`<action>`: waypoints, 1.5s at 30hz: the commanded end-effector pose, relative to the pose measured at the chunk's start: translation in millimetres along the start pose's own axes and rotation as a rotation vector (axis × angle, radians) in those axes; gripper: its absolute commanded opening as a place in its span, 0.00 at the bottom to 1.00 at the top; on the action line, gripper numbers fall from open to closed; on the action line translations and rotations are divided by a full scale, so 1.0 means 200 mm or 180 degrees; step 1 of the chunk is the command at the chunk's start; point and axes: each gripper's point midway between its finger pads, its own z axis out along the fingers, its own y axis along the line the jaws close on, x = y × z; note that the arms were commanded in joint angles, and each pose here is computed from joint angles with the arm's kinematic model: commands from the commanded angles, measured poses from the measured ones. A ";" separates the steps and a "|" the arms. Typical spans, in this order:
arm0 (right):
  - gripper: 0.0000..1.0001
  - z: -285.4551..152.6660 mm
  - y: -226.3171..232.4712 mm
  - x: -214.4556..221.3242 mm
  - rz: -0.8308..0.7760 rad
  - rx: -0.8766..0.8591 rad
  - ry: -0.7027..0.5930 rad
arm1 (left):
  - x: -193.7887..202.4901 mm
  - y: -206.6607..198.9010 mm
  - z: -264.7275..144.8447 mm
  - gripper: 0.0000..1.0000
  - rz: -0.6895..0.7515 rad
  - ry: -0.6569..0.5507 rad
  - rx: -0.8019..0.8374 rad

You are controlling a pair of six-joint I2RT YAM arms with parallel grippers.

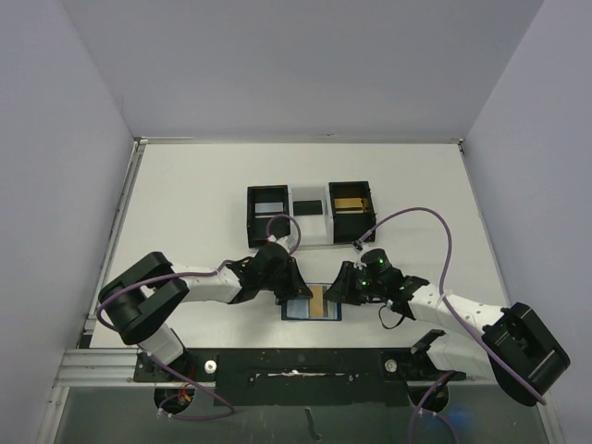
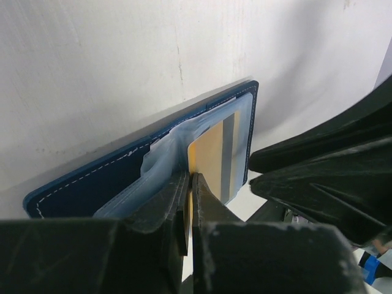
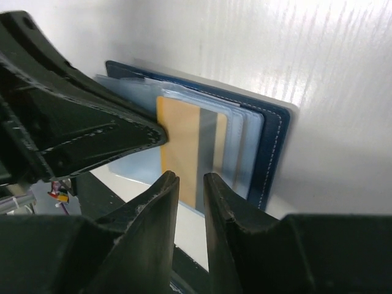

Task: Take the credit cards out of the card holder

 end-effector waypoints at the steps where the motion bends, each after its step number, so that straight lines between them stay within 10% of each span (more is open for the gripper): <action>1: 0.26 0.06 -0.03 0.02 0.0039 0.0133 0.0087 | -0.04 -0.09 -0.03 0.00 0.0150 -0.0071 0.0122; 24: 0.25 0.07 -0.20 0.11 0.0339 0.0400 0.0037 | -0.06 0.09 -0.13 0.00 0.0150 -0.0160 -0.0410; 45: 0.27 0.07 0.17 -0.02 -0.0081 -0.0159 0.0088 | -0.06 0.05 -0.11 0.00 0.0159 -0.0120 -0.0253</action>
